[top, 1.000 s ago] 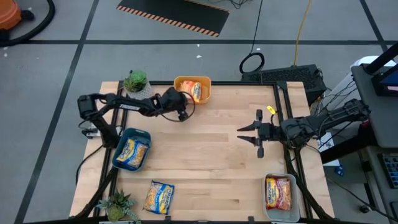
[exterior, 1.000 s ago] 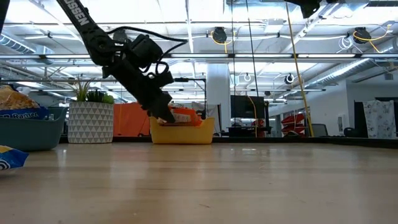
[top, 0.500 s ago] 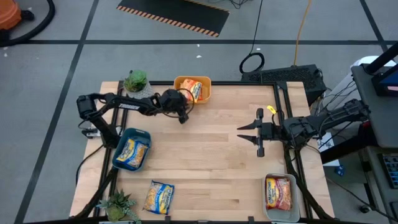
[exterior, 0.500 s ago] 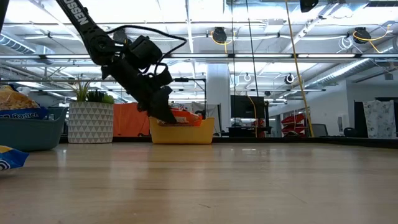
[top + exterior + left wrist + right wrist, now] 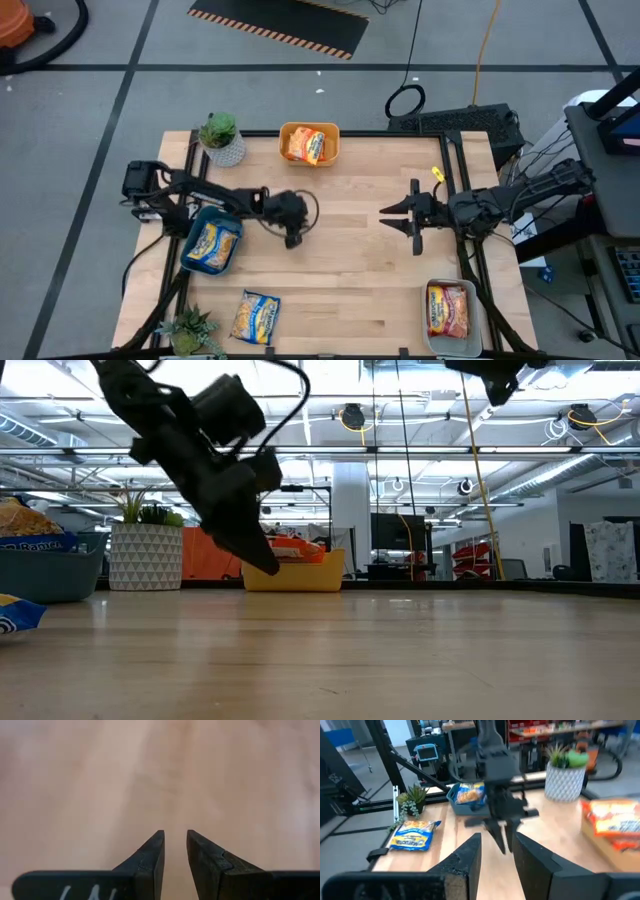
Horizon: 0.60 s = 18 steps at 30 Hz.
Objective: Sort Maruchan noodles
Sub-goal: Put the blue noodle pack into the blue bin
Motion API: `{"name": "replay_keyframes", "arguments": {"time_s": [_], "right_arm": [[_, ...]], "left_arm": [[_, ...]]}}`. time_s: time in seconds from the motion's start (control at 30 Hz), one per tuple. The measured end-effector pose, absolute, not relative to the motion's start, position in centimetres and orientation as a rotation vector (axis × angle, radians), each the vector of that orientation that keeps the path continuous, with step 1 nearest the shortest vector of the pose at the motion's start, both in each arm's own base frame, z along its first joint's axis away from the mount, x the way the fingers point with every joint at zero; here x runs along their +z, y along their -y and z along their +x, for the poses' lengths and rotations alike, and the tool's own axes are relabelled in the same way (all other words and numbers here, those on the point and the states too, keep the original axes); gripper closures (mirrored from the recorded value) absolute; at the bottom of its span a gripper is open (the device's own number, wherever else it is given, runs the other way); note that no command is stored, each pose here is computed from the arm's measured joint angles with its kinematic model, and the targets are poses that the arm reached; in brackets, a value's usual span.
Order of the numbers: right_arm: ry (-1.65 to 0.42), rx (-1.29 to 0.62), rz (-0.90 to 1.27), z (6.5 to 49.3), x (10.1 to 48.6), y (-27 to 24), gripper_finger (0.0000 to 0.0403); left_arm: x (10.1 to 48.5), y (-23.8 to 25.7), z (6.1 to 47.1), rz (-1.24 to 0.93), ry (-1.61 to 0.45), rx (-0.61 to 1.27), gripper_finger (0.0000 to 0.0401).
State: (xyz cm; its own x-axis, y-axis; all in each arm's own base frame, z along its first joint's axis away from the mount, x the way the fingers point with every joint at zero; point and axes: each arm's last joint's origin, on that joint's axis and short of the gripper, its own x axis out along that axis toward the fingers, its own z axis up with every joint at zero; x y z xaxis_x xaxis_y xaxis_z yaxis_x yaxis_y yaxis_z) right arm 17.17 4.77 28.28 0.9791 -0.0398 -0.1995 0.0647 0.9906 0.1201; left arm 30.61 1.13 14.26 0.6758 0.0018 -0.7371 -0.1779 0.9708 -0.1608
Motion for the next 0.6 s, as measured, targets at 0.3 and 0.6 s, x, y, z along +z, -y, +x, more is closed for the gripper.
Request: {"name": "replay_keyframes", "arguments": {"time_s": [0.3, 0.6], "right_arm": [[-0.261, -0.030, 0.259, 23.0, 24.4, -6.9, 0.0298], [-0.306, 0.114, 0.332, 29.4, 21.9, -10.9, 0.0298]], "left_arm": [[16.9, 4.1, 29.2, -0.255, -0.812, -0.004, 0.0316], [20.5, 9.2, 24.1, -0.259, -0.837, 0.063, 0.0316]]}}
